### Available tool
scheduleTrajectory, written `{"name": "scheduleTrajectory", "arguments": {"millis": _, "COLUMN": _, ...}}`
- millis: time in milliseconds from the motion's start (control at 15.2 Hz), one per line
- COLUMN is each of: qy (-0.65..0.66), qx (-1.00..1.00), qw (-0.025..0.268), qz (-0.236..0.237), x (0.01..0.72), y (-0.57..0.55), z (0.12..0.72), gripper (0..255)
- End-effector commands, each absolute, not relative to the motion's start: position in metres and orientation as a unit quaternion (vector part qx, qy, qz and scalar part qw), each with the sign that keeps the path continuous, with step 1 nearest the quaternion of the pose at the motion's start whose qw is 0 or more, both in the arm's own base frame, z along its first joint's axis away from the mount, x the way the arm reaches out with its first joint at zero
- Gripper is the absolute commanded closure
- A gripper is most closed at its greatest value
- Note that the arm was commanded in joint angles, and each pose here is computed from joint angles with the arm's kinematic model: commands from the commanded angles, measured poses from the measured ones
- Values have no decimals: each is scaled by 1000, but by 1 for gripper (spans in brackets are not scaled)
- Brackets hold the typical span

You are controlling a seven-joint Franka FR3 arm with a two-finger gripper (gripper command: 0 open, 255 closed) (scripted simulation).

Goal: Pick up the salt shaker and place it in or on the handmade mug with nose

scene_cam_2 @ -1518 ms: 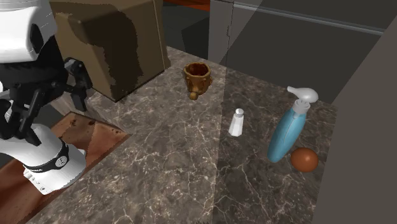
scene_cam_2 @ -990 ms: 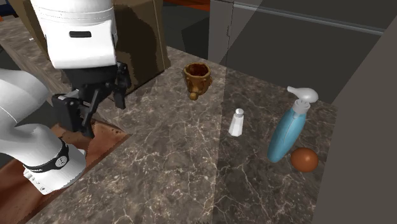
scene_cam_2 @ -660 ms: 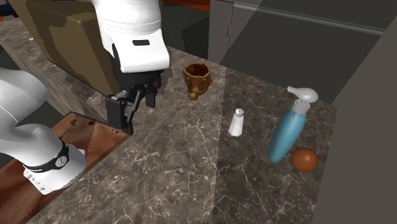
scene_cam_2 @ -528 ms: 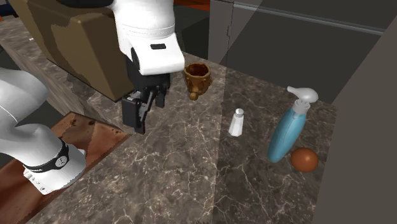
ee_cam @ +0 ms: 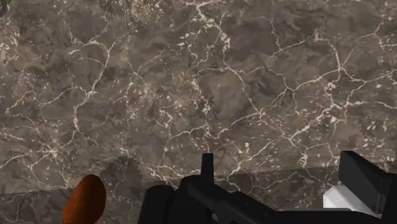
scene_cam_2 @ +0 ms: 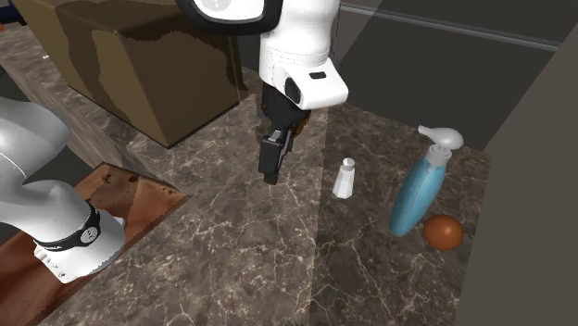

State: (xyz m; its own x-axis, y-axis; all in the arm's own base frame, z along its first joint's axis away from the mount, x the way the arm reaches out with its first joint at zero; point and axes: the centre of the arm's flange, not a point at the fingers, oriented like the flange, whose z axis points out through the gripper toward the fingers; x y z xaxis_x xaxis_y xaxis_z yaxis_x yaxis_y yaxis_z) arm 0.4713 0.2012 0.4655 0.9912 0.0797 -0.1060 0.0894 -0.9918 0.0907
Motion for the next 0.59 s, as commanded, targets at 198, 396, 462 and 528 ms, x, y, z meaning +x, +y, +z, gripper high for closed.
{"name": "scheduleTrajectory", "arguments": {"millis": 198, "qy": 51, "qx": 997, "qw": 44, "qz": -47, "x": 511, "y": 249, "z": 446, "gripper": 0}}
{"name": "scheduleTrajectory", "arguments": {"millis": 396, "qy": 56, "qx": 997, "qw": 42, "qz": -44, "x": 534, "y": 278, "z": 434, "gripper": 0}}
{"name": "scheduleTrajectory", "arguments": {"millis": 462, "qy": 57, "qx": 997, "qw": 41, "qz": -43, "x": 542, "y": 287, "z": 431, "gripper": 0}}
{"name": "scheduleTrajectory", "arguments": {"millis": 528, "qy": 59, "qx": 997, "qw": 40, "qz": -42, "x": 550, "y": 297, "z": 427, "gripper": 0}}
